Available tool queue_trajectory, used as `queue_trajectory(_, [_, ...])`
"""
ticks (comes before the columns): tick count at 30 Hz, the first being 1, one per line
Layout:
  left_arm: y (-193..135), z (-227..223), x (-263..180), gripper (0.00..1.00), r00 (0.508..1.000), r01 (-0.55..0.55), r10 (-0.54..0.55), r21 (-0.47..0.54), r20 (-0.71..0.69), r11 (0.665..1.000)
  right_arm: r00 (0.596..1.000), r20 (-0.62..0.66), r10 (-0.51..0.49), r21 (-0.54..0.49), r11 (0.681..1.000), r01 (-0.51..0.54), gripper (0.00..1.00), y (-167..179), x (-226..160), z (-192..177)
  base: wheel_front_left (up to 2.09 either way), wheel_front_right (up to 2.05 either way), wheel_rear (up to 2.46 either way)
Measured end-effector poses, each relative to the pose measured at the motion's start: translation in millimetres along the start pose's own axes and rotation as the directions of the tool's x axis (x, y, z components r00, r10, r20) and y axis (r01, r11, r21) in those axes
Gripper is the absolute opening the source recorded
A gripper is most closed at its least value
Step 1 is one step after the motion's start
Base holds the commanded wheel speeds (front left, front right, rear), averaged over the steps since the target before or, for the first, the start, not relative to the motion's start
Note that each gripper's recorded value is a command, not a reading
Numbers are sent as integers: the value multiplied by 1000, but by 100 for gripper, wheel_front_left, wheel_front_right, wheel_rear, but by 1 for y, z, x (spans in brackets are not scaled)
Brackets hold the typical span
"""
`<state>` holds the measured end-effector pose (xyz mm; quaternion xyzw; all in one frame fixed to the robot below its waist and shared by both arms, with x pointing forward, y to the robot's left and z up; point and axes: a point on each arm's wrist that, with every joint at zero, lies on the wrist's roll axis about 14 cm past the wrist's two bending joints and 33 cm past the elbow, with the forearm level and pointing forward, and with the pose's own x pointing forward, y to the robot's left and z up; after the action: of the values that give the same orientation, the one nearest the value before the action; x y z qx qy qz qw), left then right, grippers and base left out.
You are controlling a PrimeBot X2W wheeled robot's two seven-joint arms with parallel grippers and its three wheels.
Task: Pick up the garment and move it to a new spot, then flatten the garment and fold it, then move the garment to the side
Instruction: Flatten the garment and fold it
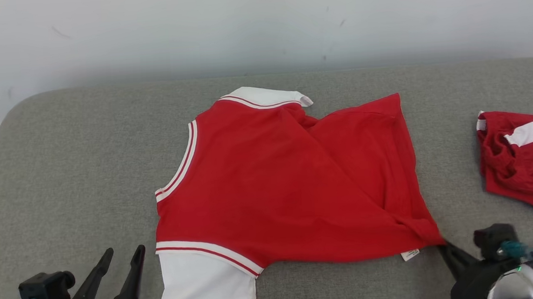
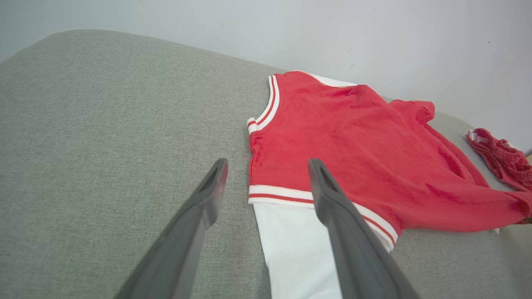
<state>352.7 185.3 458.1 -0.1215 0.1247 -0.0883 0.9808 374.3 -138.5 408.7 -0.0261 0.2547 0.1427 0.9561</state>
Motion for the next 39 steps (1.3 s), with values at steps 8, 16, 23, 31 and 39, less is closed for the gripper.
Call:
queue_trajectory(8, [-9,-1,3,100,1000,27,-27,3,-2,1000,996,71,-63,190,981,48,0,-38,-18,17,0,0,0])
queue_trajectory(16, [-14,1,3,100,999,36,-36,5,11,999,997,40,64,386,919,-74,0,-22,-24,8,0,0,0])
queue_trajectory(23, [-12,1,1,100,999,31,-31,9,14,999,991,82,102,410,903,-127,0,-22,-26,25,0,0,0])
queue_trajectory(31, [-17,1,0,100,999,38,-38,7,20,999,980,24,199,394,899,-193,0,2,-27,20,0,0,0])
queue_trajectory(39, [-21,6,-1,100,998,42,-42,3,45,999,916,325,236,476,796,-374,0,4,-35,117,0,0,0])
